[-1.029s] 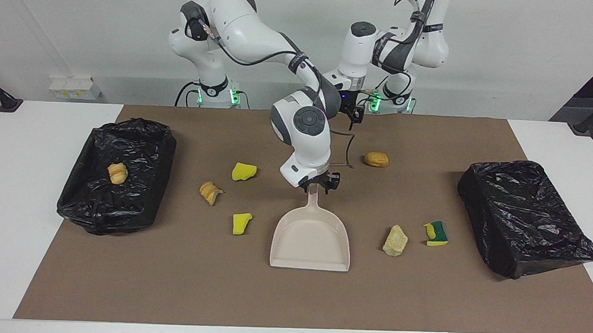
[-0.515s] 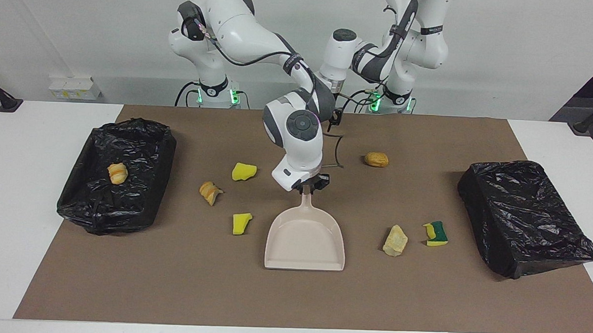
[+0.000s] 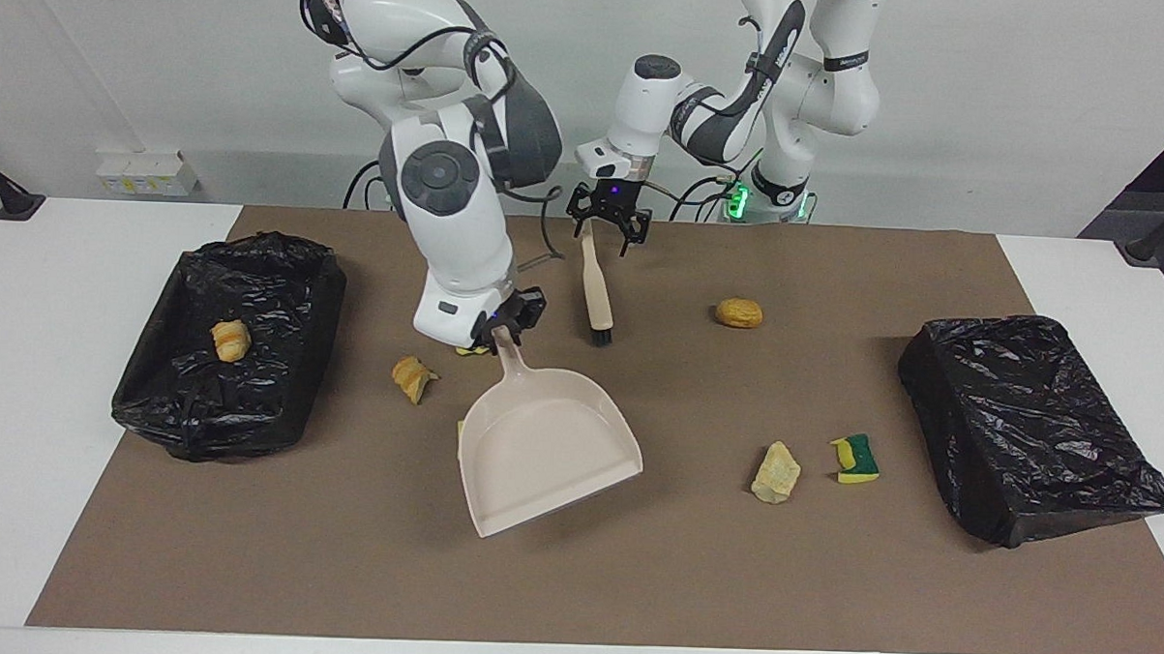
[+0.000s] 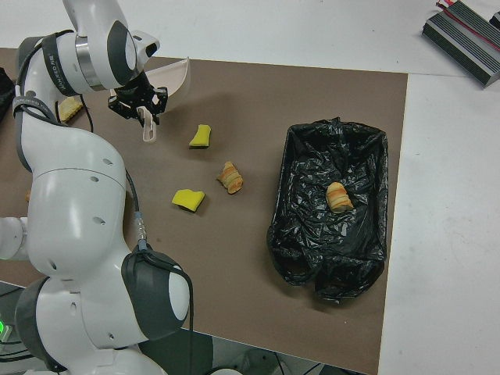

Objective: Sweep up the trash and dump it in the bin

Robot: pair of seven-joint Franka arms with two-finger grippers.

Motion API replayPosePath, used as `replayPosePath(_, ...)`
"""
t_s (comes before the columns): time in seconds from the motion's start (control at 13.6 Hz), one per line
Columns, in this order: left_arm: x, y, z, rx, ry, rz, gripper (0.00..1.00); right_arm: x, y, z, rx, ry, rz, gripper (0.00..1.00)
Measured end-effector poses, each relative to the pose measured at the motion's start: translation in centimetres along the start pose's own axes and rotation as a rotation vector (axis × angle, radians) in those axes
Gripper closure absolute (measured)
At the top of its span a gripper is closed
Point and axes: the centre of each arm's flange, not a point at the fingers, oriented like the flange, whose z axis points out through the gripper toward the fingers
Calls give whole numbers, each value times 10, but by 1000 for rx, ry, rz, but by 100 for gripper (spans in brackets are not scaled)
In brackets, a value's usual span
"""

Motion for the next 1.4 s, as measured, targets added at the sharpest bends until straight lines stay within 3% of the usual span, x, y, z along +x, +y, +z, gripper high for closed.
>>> replayPosePath(0.15, 9, 1, -2, 1, -8, -40, 0, -10, 29, -2, -30, -18, -194, 69)
replayPosePath(0.44, 12, 11, 2, 1, -30, -84, 0, -14, 41, 16, -150, -133, -538, 69)
replayPosePath(0.74, 4, 15, 13, 18, -70, -93, 0, -7, 51, 30, -221, -152, -902, 69)
replayPosePath(0.88, -2, 18, 22, 26, -93, -120, 7, -5, 54, 41, -231, -148, -984, 69)
replayPosePath(0.96, -4, 20, 25, 29, -102, -125, 19, -4, 55, 47, -235, -144, -997, 69)
replayPosePath(1.03, -5, 20, 28, 31, -107, -127, 21, -2, 55, 57, -242, -134, -1006, 69)
replayPosePath(1.4, -5, 21, 28, 29, -107, -132, 22, 1, 52, 93, -233, -135, -998, 69)
